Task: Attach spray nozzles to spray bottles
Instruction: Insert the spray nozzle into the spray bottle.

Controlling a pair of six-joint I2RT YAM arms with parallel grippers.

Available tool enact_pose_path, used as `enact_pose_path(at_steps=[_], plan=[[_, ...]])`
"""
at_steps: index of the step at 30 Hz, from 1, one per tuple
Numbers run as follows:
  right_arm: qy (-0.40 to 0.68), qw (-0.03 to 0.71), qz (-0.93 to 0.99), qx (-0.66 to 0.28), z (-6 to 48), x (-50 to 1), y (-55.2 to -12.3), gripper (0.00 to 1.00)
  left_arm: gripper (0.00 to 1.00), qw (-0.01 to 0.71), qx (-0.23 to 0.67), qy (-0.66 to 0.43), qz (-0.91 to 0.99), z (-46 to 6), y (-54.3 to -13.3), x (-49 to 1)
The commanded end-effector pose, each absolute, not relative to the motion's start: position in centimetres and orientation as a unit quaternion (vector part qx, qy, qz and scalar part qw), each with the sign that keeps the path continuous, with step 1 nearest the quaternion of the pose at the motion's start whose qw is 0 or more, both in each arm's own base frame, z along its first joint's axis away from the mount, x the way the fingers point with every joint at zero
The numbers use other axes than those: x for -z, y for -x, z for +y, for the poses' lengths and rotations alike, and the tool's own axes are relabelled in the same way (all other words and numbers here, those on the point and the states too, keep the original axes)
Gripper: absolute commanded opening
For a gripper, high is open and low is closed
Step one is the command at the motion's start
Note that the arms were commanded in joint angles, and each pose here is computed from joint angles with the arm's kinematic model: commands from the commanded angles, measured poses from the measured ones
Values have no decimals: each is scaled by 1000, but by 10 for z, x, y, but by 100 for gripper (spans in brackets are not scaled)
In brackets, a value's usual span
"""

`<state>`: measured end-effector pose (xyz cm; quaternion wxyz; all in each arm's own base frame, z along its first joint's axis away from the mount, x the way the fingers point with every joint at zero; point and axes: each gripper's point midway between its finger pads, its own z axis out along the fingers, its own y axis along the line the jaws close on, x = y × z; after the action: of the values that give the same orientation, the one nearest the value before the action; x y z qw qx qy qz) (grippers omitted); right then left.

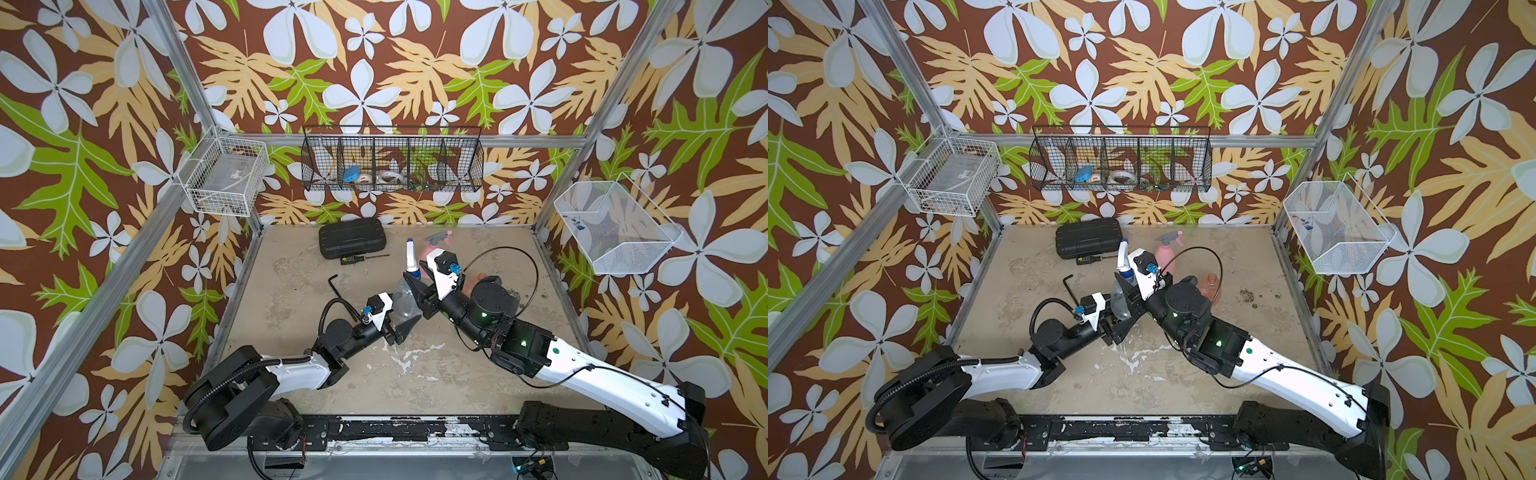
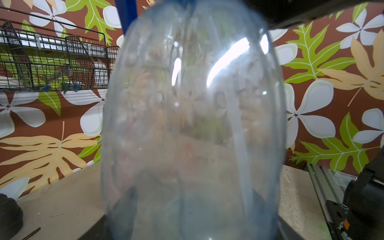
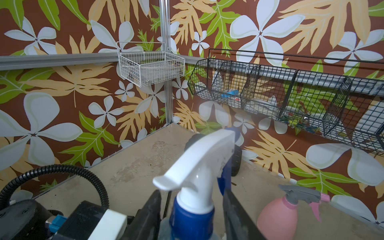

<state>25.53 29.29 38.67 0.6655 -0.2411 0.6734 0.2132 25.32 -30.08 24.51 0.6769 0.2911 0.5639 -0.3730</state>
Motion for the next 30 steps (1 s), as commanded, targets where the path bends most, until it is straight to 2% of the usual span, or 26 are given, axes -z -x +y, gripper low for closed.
enact_pose_path(at_steps=[1,5,7,10,16,24,30], plan=[[230,665,681,-202,286,-385,-257,55,77,697,358,-279,555,-296,-259,-251],[222,658,692,-200,279,-387,-255,65,77,707,342,-258,563,-290,-267,-247],[199,655,700,-203,273,-394,-256,74,76,716,323,-239,571,-283,-274,-245],[152,633,736,-184,264,-397,-274,83,76,728,302,-219,575,-275,-281,-244],[120,537,825,-127,279,-392,-307,81,76,737,269,-203,586,-268,-291,-241],[137,534,823,-141,302,-404,-313,82,76,729,247,-205,604,-267,-298,-228],[156,519,836,-83,317,-388,-323,82,76,723,244,-208,612,-269,-299,-222]])
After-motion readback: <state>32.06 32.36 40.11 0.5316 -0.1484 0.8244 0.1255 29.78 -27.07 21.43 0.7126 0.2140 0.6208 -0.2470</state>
